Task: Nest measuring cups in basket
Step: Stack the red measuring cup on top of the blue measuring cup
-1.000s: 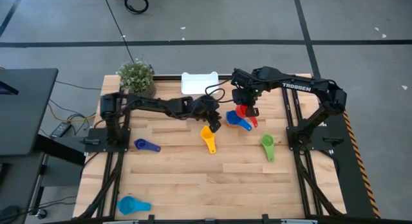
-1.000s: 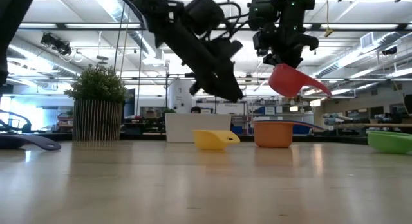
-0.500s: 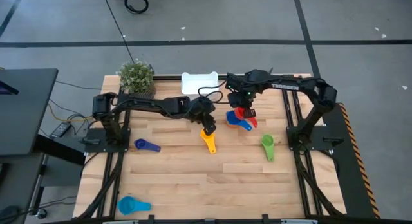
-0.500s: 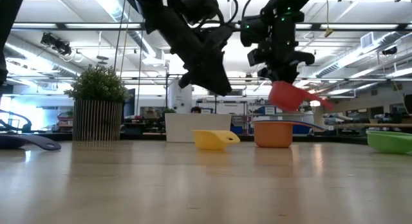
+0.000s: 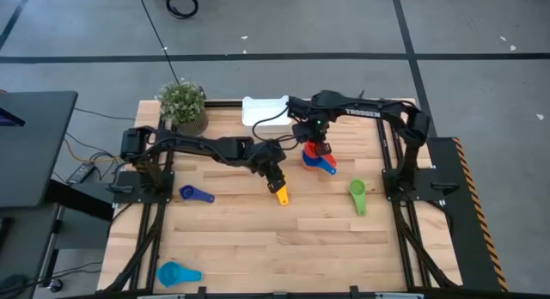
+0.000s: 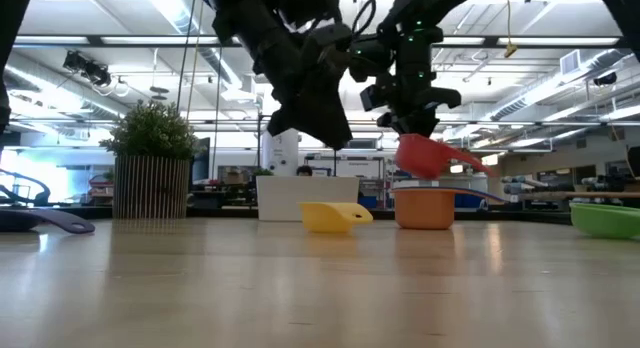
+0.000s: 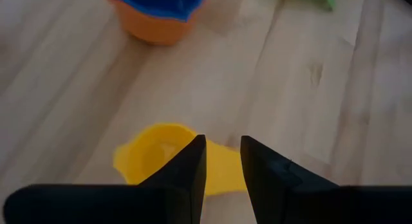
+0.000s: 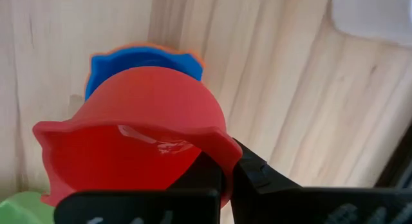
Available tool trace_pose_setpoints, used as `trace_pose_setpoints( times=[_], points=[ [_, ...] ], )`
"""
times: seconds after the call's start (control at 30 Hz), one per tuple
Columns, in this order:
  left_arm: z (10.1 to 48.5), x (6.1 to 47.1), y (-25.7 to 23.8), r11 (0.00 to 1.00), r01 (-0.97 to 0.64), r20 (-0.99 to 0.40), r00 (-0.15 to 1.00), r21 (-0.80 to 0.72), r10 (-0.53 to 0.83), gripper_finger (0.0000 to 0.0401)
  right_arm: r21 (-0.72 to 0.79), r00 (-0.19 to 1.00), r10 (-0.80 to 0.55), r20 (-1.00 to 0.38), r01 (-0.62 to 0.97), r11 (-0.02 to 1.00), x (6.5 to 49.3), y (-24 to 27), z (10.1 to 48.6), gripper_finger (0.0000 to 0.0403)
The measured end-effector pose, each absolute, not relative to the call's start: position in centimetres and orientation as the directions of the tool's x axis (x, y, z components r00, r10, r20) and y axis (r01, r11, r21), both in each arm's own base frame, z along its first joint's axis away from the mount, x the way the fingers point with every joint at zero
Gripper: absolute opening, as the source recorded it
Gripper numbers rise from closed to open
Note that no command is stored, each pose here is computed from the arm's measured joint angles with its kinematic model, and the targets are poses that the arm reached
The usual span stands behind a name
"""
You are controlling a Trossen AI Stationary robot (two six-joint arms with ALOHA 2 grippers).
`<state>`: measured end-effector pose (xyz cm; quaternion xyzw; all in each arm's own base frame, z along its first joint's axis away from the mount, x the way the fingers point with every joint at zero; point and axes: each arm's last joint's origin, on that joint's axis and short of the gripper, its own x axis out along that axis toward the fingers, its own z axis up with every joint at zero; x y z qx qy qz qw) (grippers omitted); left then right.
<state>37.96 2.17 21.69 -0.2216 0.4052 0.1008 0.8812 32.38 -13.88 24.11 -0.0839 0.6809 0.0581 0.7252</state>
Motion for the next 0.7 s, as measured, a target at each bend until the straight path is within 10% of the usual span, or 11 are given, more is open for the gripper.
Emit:
trace_pose_setpoints(
  times=[0.7],
  points=[
    [26.3, 33.2, -1.2, 0.836, -0.396, -0.824, 0.557, -0.379, -0.11, 0.0103, 0.018, 0.005, 0.019, -1.0, -0.199, 0.98, 32.5, -13.9, 23.4, 0.001]
  ],
)
